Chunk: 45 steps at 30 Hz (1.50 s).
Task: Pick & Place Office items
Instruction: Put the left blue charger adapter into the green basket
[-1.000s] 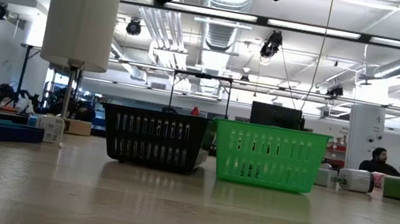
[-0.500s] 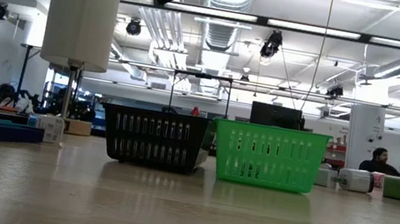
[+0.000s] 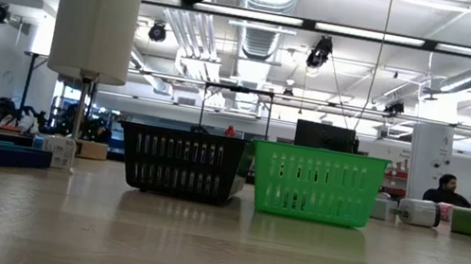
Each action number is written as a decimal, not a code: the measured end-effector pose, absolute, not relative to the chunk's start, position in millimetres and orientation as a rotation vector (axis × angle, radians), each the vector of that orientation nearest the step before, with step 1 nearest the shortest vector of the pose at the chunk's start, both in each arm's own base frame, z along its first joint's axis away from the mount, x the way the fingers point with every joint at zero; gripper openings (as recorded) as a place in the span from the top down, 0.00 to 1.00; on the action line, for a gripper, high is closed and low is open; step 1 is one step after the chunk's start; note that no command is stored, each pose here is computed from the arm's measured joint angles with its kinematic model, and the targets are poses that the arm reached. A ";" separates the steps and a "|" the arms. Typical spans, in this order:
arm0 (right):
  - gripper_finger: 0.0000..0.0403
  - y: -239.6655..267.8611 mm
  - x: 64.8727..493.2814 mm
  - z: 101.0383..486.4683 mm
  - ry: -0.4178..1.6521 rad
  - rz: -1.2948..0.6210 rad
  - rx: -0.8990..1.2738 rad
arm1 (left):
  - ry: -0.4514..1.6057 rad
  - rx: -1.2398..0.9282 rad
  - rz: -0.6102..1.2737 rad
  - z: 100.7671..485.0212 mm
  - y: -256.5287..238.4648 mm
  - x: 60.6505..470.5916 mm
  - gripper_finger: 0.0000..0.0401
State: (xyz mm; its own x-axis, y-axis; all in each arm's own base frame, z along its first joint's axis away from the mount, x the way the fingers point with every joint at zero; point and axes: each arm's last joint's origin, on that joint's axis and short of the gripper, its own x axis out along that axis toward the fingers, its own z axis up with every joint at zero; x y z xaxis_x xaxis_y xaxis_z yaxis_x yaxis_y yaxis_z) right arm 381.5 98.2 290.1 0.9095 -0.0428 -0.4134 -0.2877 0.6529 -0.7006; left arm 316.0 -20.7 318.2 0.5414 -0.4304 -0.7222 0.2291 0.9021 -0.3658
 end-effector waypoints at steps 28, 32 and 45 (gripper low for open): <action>0.70 91.8 372.8 275.1 0.629 0.059 -0.802 | 0.992 -0.282 -0.344 318.3 -11.6 306.3 0.14; 0.70 89.3 366.6 266.8 0.730 0.026 -0.782 | 1.088 -0.262 -0.270 316.9 -9.3 293.6 0.14; 0.70 84.0 355.4 248.2 0.865 -0.060 -0.672 | 1.054 -0.099 -0.109 338.1 -9.3 266.6 0.14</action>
State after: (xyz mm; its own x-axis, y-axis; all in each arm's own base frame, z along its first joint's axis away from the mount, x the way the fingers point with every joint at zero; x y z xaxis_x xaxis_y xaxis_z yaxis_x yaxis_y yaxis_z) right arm 355.4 84.0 248.2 0.6601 -0.3111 -0.6838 -0.2140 0.7946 -0.5681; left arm 266.6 -9.3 338.1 0.4898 -0.1372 -0.8610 0.0423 0.9901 -0.1337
